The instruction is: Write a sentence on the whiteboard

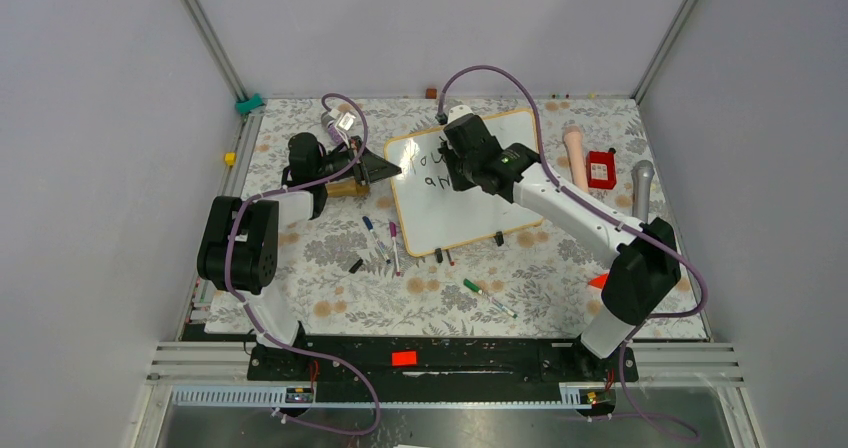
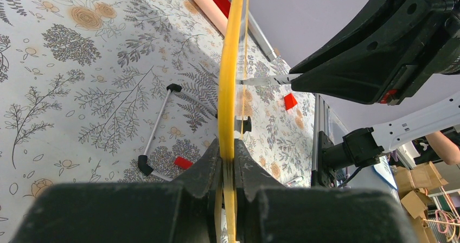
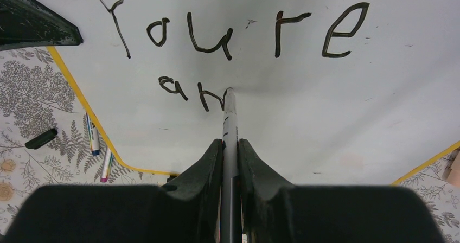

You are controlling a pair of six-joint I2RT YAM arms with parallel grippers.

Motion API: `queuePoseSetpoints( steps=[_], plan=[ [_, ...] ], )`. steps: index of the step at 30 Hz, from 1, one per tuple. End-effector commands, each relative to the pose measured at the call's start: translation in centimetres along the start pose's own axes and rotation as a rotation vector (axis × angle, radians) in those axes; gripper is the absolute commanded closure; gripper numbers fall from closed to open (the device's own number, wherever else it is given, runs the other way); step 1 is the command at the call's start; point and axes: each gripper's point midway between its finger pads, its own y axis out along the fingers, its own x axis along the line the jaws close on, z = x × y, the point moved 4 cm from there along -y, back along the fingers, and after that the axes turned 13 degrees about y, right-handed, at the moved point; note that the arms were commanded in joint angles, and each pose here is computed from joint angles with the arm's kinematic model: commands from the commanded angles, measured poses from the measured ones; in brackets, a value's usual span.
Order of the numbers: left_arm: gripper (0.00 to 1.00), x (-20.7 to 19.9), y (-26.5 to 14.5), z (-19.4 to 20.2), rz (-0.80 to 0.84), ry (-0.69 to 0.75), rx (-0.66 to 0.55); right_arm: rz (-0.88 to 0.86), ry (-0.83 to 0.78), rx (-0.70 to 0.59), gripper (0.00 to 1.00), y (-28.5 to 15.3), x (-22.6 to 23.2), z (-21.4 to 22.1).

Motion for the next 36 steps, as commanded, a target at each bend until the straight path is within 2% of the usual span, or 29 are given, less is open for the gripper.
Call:
queuePoseSetpoints(
  steps=[1, 13, 24, 36],
  plan=[
    [0.98, -1.2, 0.3, -2.2, 0.060, 0.160, -0.026, 0.067, 0.020, -0.040, 1.00, 0.7, -1.8, -0.8],
    [0.98, -1.2, 0.3, -2.2, 0.057, 0.161, -0.029, 0.064, 0.025, 0.026, 1.00, 1.0, -2.6, 2.2],
    [0.98, -1.2, 0.2, -2.2, 0.055, 0.163, -0.030, -0.015, 0.069, -0.043, 1.00, -2.3, -2.4, -0.8],
    [0.97, -1.3, 0.3, -2.6, 0.051, 0.164, -0.031, -0.009, 0.107, -0.067, 1.00, -3.0, -4.5, -1.0]
  ],
)
